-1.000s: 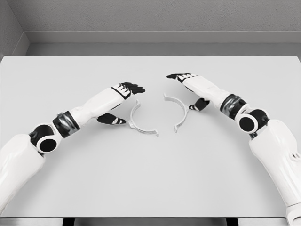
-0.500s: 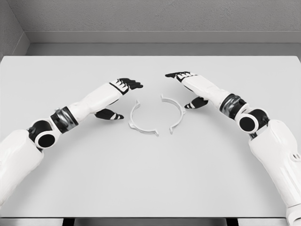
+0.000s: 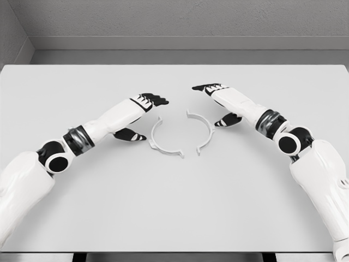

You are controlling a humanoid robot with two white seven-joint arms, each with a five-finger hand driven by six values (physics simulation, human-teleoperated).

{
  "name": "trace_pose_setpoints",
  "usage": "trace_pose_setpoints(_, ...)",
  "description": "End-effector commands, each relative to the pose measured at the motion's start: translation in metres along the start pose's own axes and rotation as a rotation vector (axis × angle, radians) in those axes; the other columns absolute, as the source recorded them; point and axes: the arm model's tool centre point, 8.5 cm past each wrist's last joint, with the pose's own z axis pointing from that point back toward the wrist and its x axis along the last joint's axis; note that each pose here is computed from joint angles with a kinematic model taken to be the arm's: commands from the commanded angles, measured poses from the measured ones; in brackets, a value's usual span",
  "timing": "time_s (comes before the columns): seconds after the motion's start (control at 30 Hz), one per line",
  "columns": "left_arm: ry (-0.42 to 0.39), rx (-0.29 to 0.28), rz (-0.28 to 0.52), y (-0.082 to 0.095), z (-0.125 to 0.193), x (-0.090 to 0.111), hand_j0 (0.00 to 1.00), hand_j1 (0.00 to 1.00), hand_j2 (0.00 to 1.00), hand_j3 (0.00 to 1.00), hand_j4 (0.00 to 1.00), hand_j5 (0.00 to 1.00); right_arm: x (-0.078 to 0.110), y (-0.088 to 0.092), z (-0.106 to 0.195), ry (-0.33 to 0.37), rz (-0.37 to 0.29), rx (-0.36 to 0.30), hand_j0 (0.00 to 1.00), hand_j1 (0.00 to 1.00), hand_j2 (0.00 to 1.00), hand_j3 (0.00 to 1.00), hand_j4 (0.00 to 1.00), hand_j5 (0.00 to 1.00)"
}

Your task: Assemble PVC drainage pipe clamps

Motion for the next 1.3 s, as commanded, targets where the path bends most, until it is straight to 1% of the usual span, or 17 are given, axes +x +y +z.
trace_pose_setpoints(0.0, 0.0, 0.003, 0.007, -0.001, -0.001, 0.0, 1.0, 1.0, 1.0, 1.0, 1.0, 1.0, 0.002, -0.001, 0.0, -0.007, -0.002, -0.004, 1.0, 1.0, 1.0, 1.0, 1.0, 1.0)
trace_pose_setpoints(0.2, 0.0, 0.003, 0.007, -0.001, -0.001, 0.0, 1.0, 1.0, 1.0, 1.0, 1.0, 1.0, 0.007, 0.004, -0.004, -0.015, -0.008, 0.004, 1.0, 1.0, 1.0, 1.0, 1.0, 1.0)
trace_pose_setpoints(0.3, 0.0, 0.004, 0.007, 0.0, -0.001, 0.0, 1.0, 1.0, 1.0, 1.0, 1.0, 1.0, 0.004, -0.002, -0.003, -0.006, -0.006, -0.007, 1.0, 1.0, 1.0, 1.0, 1.0, 1.0)
trace_pose_setpoints(0.33, -0.001, 0.003, 0.008, 0.0, -0.001, 0.0, 1.0, 1.0, 1.0, 1.0, 1.0, 1.0, 0.003, -0.008, -0.002, -0.004, -0.006, -0.021, 1.0, 1.0, 1.0, 1.0, 1.0, 1.0)
trace_pose_setpoints(0.37, -0.001, 0.005, 0.009, -0.001, 0.0, 0.001, 1.0, 1.0, 1.0, 1.0, 1.0, 1.0, -0.009, -0.024, 0.008, 0.025, -0.02, -0.076, 1.0, 1.0, 1.0, 1.0, 1.0, 1.0)
trace_pose_setpoints(0.4, -0.001, 0.003, 0.009, -0.001, 0.0, 0.001, 1.0, 1.0, 1.0, 1.0, 1.0, 1.0, -0.014, -0.04, 0.014, 0.038, -0.023, -0.124, 1.0, 1.0, 1.0, 1.0, 1.0, 1.0)
trace_pose_setpoints(0.43, -0.003, 0.001, 0.01, -0.002, -0.001, 0.001, 1.0, 1.0, 1.0, 1.0, 1.0, 1.0, -0.011, -0.062, 0.025, 0.032, 0.007, -0.178, 1.0, 1.0, 1.0, 1.0, 1.0, 1.0)
trace_pose_setpoints(0.47, -0.003, 0.001, 0.01, -0.002, -0.001, 0.001, 1.0, 1.0, 1.0, 1.0, 1.0, 1.0, -0.009, -0.073, 0.033, 0.029, 0.034, -0.199, 1.0, 1.0, 1.0, 1.0, 1.0, 1.0)
trace_pose_setpoints(0.5, -0.003, 0.0, 0.009, -0.002, -0.001, 0.001, 1.0, 1.0, 1.0, 1.0, 1.0, 1.0, -0.012, -0.08, 0.041, 0.04, 0.048, -0.21, 1.0, 1.0, 1.0, 1.0, 1.0, 1.0)
trace_pose_setpoints(0.53, -0.001, -0.004, 0.012, -0.004, 0.0, 0.001, 1.0, 1.0, 1.0, 1.0, 1.0, 1.0, -0.016, -0.081, 0.055, 0.05, 0.062, -0.215, 1.0, 1.0, 1.0, 1.0, 1.0, 1.0)
trace_pose_setpoints(0.6, 0.001, -0.007, 0.016, -0.007, 0.001, 0.001, 1.0, 1.0, 1.0, 1.0, 1.0, 1.0, -0.011, -0.091, 0.093, 0.057, 0.098, -0.273, 1.0, 1.0, 1.0, 1.0, 1.0, 1.0)
trace_pose_setpoints(0.7, 0.002, -0.006, 0.018, -0.007, 0.002, 0.001, 1.0, 1.0, 1.0, 1.0, 1.0, 1.0, 0.0, -0.089, 0.134, 0.056, 0.129, -0.333, 1.0, 1.0, 1.0, 1.0, 1.0, 1.0)
trace_pose_setpoints(0.77, 0.001, -0.006, 0.018, -0.007, 0.001, 0.001, 1.0, 1.0, 1.0, 1.0, 1.0, 1.0, 0.003, -0.086, 0.151, 0.047, 0.155, -0.339, 1.0, 1.0, 1.0, 1.0, 1.0, 1.0)
trace_pose_setpoints(0.8, 0.001, -0.005, 0.018, -0.007, 0.001, 0.001, 1.0, 1.0, 1.0, 1.0, 1.0, 1.0, 0.001, -0.077, 0.16, 0.038, 0.157, -0.33, 1.0, 1.0, 1.0, 1.0, 1.0, 1.0)
trace_pose_setpoints(0.83, 0.001, -0.006, 0.018, -0.007, 0.001, 0.001, 1.0, 1.0, 1.0, 1.0, 1.0, 1.0, 0.0, -0.076, 0.167, 0.037, 0.165, -0.332, 1.0, 1.0, 1.0, 1.0, 1.0, 1.0)
trace_pose_setpoints(1.03, -0.008, 0.001, 0.027, -0.009, -0.004, 0.005, 1.0, 1.0, 1.0, 1.0, 1.0, 1.0, 0.0, -0.059, 0.173, 0.002, 0.17, -0.299, 1.0, 1.0, 1.0, 1.0, 1.0, 1.0)
trace_pose_setpoints(1.27, -0.012, -0.004, 0.034, -0.013, -0.007, 0.006, 1.0, 1.0, 1.0, 1.0, 1.0, 1.0, 0.001, -0.059, 0.171, -0.004, 0.169, -0.298, 1.0, 1.0, 1.0, 1.0, 1.0, 1.0)
